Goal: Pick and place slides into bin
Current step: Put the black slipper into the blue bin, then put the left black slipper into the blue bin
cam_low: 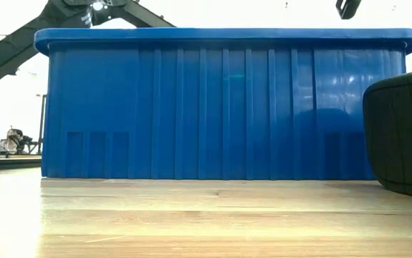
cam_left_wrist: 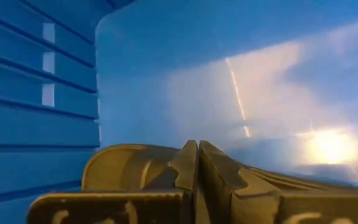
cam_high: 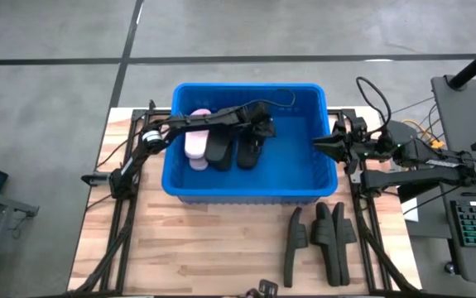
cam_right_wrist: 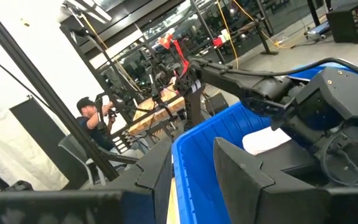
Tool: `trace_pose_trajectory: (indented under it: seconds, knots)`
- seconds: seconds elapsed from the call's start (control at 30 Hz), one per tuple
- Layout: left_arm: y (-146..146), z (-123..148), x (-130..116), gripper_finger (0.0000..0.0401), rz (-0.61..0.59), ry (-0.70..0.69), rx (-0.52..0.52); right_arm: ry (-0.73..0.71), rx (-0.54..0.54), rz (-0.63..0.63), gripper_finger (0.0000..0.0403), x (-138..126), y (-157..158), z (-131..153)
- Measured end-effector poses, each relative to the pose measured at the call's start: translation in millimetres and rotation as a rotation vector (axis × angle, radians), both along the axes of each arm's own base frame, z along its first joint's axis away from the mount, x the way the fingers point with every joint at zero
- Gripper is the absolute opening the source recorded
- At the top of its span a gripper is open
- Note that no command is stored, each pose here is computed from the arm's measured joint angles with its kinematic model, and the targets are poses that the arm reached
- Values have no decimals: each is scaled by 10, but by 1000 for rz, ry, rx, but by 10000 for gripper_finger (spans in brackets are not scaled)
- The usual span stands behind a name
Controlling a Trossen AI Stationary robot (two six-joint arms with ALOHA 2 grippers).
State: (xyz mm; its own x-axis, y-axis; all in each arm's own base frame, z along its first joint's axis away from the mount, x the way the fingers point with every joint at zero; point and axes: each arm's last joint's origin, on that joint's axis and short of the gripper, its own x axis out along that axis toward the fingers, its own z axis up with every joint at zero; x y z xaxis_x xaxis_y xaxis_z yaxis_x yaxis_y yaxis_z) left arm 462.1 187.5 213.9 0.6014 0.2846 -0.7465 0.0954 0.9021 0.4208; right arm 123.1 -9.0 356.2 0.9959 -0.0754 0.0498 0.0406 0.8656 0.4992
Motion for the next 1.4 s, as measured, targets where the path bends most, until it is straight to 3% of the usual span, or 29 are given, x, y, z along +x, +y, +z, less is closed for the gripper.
trace_pose_trajectory:
  seconds: [0.5, 0.8, 1.07, 1.27, 1.4]
  knots:
    - [-65, 31, -58, 0, 139, 162, 143, 0, 1, -24, 111, -1, -7, 0]
    - [-245, 239, 59, 0, 134, 99, 166, 2, -1, -24, 111, -1, -7, -2]
    - [-309, 623, 143, 14, 161, -118, -20, 5, -7, -24, 111, 0, -7, -4]
    - [-394, 1013, 130, 94, 201, -292, -236, 12, -10, -24, 111, 0, -7, -11]
    - [-540, 1422, 27, 134, 52, -418, -465, 13, -25, -18, 111, -3, -5, -10]
